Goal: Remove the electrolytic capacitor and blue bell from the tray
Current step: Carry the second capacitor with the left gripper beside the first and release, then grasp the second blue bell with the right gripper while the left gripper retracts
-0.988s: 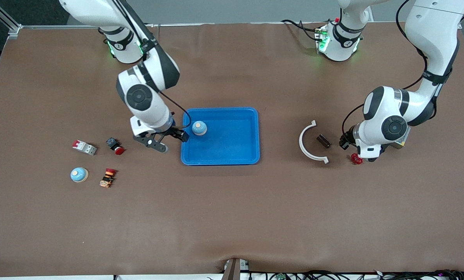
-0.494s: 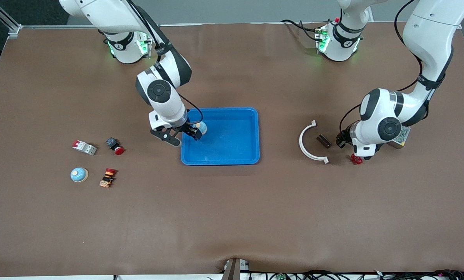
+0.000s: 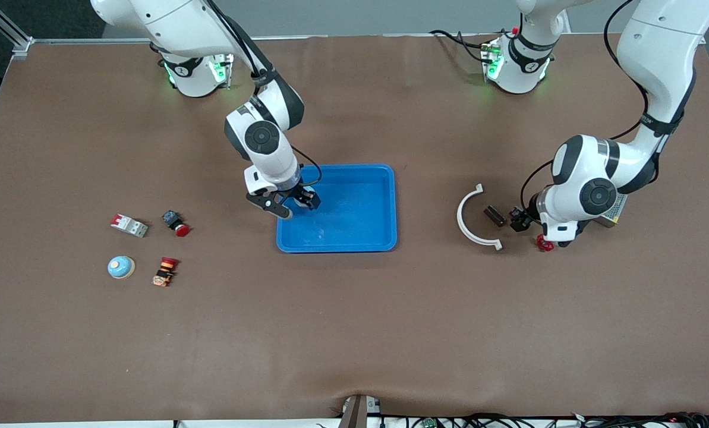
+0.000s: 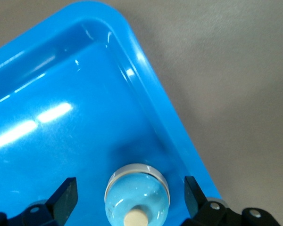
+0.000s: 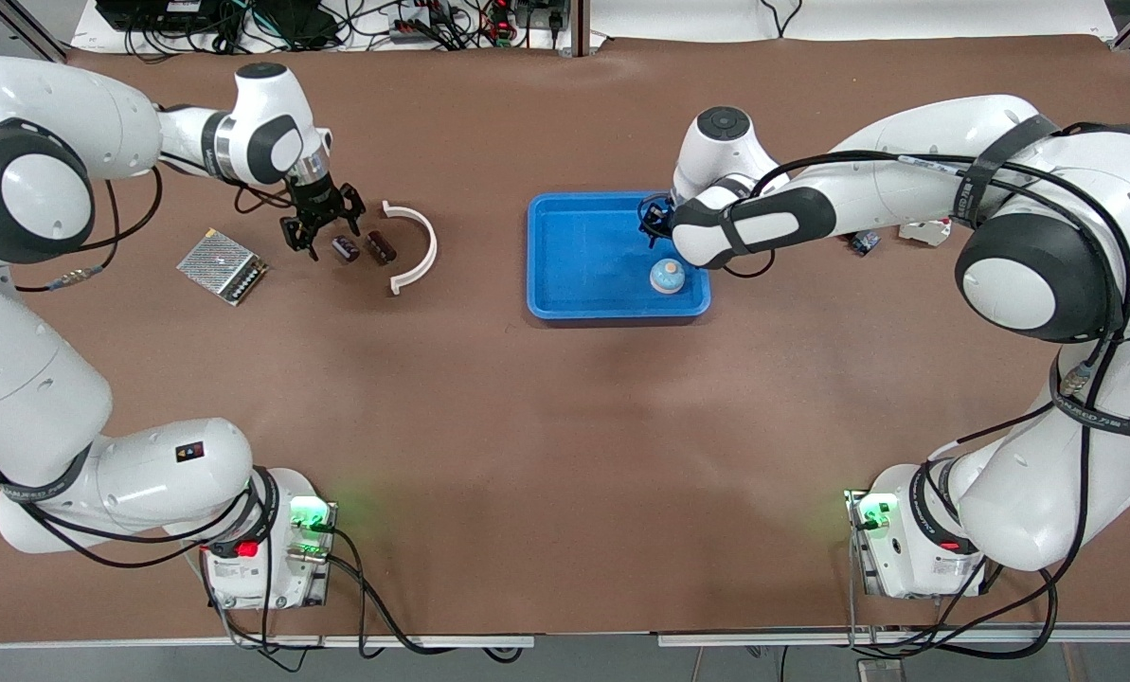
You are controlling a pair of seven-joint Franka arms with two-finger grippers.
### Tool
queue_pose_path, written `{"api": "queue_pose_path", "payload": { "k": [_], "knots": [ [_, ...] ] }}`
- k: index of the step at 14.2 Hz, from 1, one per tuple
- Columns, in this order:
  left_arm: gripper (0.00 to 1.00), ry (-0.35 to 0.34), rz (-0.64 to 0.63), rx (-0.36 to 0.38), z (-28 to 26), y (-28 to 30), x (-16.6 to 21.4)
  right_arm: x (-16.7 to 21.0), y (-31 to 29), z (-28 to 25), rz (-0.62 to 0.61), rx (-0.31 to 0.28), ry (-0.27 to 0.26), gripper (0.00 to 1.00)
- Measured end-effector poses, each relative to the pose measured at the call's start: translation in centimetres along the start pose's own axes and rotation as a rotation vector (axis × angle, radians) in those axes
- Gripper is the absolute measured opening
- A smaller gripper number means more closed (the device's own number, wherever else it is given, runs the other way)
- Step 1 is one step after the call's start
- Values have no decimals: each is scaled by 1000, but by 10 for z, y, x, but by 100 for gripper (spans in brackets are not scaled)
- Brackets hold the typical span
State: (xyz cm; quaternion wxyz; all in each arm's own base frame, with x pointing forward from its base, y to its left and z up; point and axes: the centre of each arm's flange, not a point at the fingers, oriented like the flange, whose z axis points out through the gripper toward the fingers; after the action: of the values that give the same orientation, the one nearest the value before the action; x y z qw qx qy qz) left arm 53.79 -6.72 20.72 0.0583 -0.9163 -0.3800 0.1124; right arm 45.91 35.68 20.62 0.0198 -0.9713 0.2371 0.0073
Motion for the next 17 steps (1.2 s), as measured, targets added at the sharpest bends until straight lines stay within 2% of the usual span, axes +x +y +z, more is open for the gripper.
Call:
{"api": "queue_pose_path", "payload": {
  "k": [5, 10, 11, 12, 13, 15, 17],
  "knots": [
    [100, 63, 49, -25, -114, 39, -12, -11, -3, 14, -16, -2, -3, 100],
    [100, 117, 125, -104, -202, 66, -25, -12, -2, 21, -16, -6, -5, 100],
    [100, 125, 137, -114, -218, 67, -27, -12, -3, 21, -17, -5, -5, 95],
    [100, 133, 159, -121, -234, 67, -27, -12, -3, 21, -17, -4, -4, 95],
    [100, 139, 188, -123, -246, 66, -25, -12, -3, 21, -18, -4, -4, 89],
    [100, 142, 248, -111, -265, 61, -24, -12, -4, 18, -2, -2, -3, 66],
    [100, 150, 302, -106, -288, 56, -26, -12, -6, 15, 13, 4, 0, 63]
  ]
}}
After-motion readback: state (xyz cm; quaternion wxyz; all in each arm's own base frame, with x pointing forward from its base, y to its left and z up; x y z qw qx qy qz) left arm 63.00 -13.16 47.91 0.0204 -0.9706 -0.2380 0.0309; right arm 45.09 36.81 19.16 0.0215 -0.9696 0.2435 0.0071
